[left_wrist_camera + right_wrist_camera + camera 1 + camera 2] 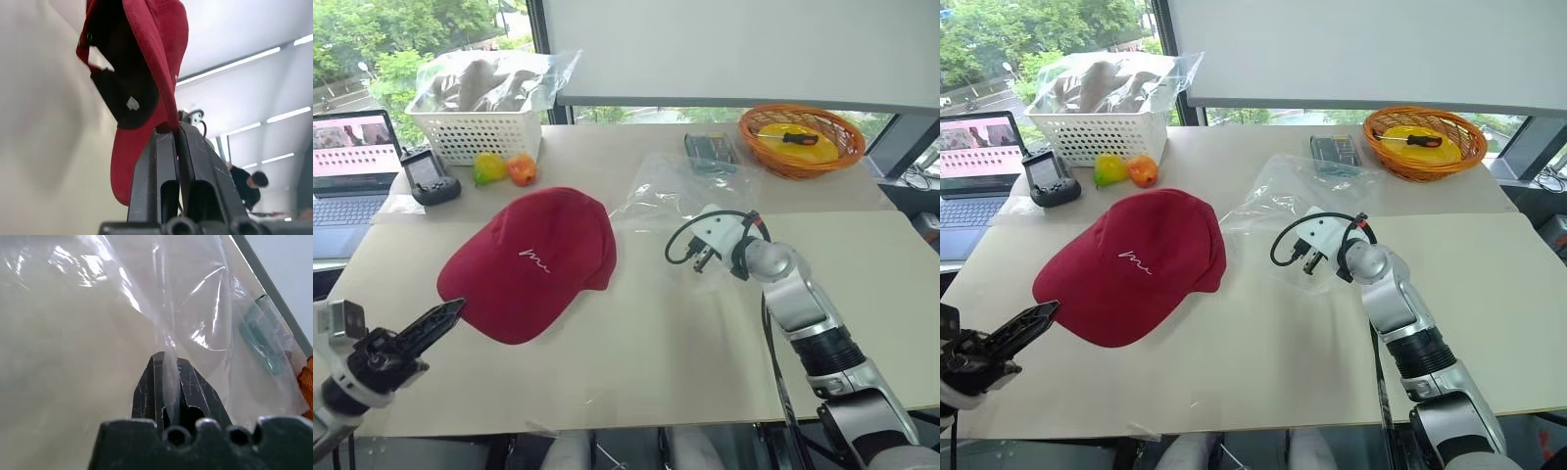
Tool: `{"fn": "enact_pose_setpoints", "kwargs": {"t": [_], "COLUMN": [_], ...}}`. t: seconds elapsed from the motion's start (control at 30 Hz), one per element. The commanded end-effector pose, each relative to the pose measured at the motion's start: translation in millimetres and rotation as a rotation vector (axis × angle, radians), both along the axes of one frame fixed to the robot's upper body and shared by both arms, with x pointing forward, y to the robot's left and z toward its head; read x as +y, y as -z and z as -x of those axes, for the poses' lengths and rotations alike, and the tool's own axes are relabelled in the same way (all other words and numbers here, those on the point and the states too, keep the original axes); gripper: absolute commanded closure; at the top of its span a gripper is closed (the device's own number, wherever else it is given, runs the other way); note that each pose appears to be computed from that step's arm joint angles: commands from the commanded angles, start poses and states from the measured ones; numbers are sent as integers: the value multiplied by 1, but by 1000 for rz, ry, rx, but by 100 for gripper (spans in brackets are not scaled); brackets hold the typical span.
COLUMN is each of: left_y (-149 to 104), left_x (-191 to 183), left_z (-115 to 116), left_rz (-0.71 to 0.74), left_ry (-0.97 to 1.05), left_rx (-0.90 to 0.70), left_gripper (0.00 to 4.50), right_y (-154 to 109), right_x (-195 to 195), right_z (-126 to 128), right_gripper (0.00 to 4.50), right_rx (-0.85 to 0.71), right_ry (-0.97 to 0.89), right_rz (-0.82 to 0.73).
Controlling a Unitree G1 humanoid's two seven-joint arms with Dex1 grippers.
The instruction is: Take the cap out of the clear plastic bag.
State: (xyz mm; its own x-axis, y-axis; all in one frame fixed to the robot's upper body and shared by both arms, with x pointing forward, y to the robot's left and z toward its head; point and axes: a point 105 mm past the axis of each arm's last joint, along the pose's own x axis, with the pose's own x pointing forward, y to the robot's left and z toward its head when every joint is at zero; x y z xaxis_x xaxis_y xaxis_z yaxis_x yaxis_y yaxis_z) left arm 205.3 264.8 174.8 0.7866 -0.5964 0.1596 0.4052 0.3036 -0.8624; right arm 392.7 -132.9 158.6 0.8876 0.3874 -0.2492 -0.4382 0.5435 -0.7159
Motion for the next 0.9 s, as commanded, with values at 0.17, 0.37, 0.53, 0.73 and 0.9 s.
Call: {"fn": "enact_pose_setpoints", "kwargs": {"t": [0.17, 0.37, 0.53, 0.73, 0.9], "left_y": [-20, -11, 20, 50, 79], "left_x": [-18, -42, -70, -103, -112], "left_z": [-64, -109, -139, -160, -183], "left_rz": [238, 399, 425, 427, 434], "left_ry": [-129, -201, -244, -276, -361], "left_rx": [-95, 50, 229, 337, 460], "left_gripper": [449, 449, 449, 449, 449], "right_y": [-21, -23, -21, -12, -11], "right_x": [0, 0, 2, 5, 12], "right_z": [-2, 1, 4, 10, 12], "right_gripper": [450, 450, 450, 450, 450], "right_rx": [-74, -99, -130, -126, -124], "right_ry": [-2, -30, -72, -102, -111], "right_rz": [10, 58, 134, 168, 156]}}
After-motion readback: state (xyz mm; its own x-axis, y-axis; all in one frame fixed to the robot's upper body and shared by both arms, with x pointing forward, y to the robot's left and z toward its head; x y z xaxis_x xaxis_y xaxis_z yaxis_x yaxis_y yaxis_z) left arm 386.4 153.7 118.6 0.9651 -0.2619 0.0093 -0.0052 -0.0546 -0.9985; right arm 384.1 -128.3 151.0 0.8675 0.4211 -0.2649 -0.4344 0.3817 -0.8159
